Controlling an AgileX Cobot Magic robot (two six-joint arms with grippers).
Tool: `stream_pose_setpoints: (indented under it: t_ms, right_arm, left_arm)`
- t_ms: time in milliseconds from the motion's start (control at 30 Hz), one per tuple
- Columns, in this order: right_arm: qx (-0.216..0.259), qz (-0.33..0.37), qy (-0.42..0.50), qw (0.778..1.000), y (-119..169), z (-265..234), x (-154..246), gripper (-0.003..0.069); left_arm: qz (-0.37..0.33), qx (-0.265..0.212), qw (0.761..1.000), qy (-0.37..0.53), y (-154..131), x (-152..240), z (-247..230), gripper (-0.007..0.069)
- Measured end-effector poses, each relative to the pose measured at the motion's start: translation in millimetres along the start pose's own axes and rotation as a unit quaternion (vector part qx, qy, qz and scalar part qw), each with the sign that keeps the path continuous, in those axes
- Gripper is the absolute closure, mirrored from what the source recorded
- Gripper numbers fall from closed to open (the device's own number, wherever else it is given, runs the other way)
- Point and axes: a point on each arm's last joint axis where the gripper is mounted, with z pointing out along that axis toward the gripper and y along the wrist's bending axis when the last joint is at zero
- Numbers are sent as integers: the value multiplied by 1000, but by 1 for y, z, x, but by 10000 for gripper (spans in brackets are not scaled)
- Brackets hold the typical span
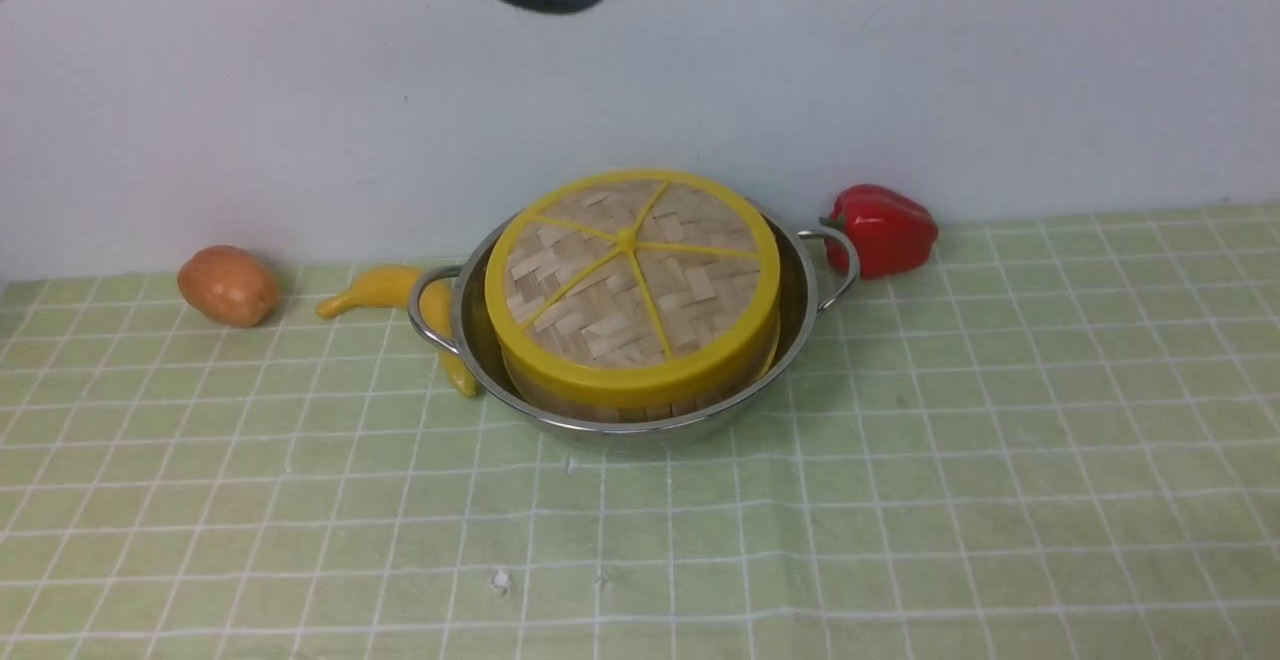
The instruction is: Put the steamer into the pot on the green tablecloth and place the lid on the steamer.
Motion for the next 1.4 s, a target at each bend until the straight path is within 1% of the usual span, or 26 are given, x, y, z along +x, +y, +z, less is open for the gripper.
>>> stream_pose_setpoints:
  t_ms: [133, 267, 467, 567, 667, 700, 800, 867, 933, 967, 1000, 1033, 1067, 1100, 1133, 1233, 1267, 1300, 1400]
  right_arm:
    - [0, 0, 0, 1000, 0, 0, 0, 419]
    - [0, 0, 0, 1000, 0, 0, 0, 419]
    - [0, 0, 0, 1000, 0, 0, 0, 419]
    - [0, 0, 0, 1000, 0, 0, 0, 419]
    - [0, 0, 0, 1000, 0, 0, 0, 419]
    - [0, 0, 0, 1000, 0, 0, 0, 419]
    - [0, 0, 0, 1000, 0, 0, 0, 419]
    - [0, 0, 0, 1000, 0, 0, 0, 419]
    - [0, 0, 0, 1000, 0, 0, 0, 419]
    - [0, 0, 0, 1000, 0, 0, 0, 419]
    - [0, 0, 0, 1000, 0, 0, 0, 419]
    - [0, 0, 0, 1000, 0, 0, 0, 419]
    - [0, 0, 0, 1000, 0, 0, 0, 419]
    - [0, 0, 0, 1000, 0, 0, 0, 419]
    - [0, 0, 0, 1000, 0, 0, 0, 419]
    - [0, 0, 0, 1000, 0, 0, 0, 419]
    - [0, 0, 0, 1000, 0, 0, 0, 419]
    - [0, 0, 0, 1000, 0, 0, 0, 419]
    - [0, 0, 0, 1000, 0, 0, 0, 419]
  left_arm:
    - [-3, 16, 1000, -19, -6, -2, -19, 648]
    - [-3, 22, 999, -23, -7, -2, -22, 647]
    - [2, 12, 1000, -5, -5, 5, -19, 643]
    - [18, 3, 999, 37, -4, 31, -23, 634]
    - [57, -7, 997, 44, -5, 67, -38, 629]
    - [69, -13, 997, 23, -4, 77, -48, 626]
    - [94, -42, 994, -24, 4, 125, -65, 623]
    - [84, -67, 994, -34, 13, 164, -69, 622]
    - [59, -92, 993, -45, 20, 201, -74, 614]
    - [37, -114, 991, -55, 22, 225, -80, 613]
    - [26, -122, 991, -48, 24, 245, -78, 613]
    - [20, -130, 990, -53, 24, 257, -81, 613]
    - [5, -147, 988, -48, 24, 287, -79, 613]
    - [4, -149, 988, -48, 25, 287, -79, 613]
    - [-7, -169, 984, -53, 23, 317, -78, 605]
    - [-12, -186, 980, -67, 19, 345, -77, 603]
    - [-15, -202, 975, -86, 17, 367, -75, 603]
    - [-16, -203, 975, -87, 16, 369, -74, 603]
    - [-18, -230, 966, -119, 13, 395, -71, 594]
